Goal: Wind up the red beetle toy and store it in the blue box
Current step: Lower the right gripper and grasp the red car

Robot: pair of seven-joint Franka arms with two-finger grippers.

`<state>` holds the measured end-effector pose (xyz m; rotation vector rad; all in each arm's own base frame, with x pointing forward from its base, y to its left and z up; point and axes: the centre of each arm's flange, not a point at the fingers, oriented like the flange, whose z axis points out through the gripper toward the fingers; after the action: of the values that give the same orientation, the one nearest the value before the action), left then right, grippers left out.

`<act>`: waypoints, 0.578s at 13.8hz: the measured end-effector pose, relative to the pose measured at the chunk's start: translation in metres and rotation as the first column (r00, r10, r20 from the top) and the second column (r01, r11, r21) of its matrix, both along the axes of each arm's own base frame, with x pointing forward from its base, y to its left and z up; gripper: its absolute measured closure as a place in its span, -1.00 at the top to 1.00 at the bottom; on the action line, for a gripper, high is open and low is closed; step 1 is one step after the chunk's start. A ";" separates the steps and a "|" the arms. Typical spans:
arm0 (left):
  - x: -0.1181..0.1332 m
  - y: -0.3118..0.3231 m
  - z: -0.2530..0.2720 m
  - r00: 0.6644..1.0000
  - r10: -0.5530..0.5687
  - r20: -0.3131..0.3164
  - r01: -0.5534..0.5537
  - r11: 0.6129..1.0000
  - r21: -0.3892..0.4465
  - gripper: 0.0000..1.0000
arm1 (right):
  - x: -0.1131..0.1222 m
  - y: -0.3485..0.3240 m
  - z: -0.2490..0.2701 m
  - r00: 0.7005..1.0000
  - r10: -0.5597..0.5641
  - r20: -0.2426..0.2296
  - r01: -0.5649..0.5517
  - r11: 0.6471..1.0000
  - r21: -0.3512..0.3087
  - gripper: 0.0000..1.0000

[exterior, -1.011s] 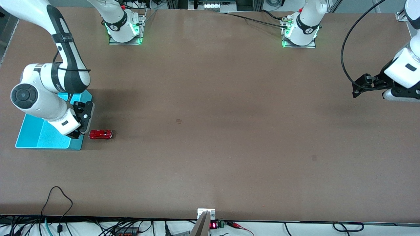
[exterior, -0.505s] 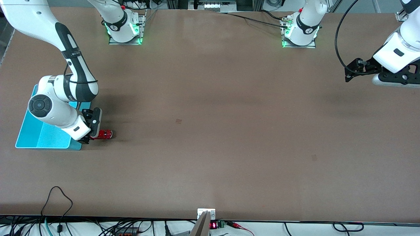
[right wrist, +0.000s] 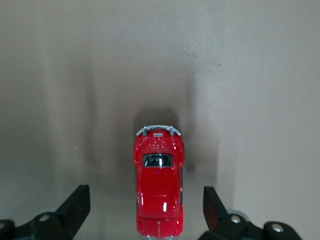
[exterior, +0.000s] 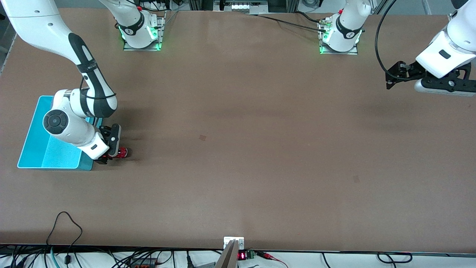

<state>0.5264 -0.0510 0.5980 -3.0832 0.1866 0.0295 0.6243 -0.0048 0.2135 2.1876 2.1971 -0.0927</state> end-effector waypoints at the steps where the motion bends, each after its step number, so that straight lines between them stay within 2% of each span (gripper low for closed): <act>1: 0.000 -0.001 0.001 1.000 -0.002 0.001 0.002 1.000 0.000 1.00 | 0.000 -0.001 -0.002 1.000 -0.001 0.002 0.001 1.000 0.001 1.00; 8: 0.001 0.002 0.001 1.000 0.004 0.002 -0.004 1.000 0.000 1.00 | 0.000 -0.001 -0.016 1.000 0.000 0.013 0.000 1.000 0.008 1.00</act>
<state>0.5270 -0.0487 0.5986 -3.0838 0.1796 0.0273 0.6246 -0.0058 0.1980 2.1859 2.1942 -0.0694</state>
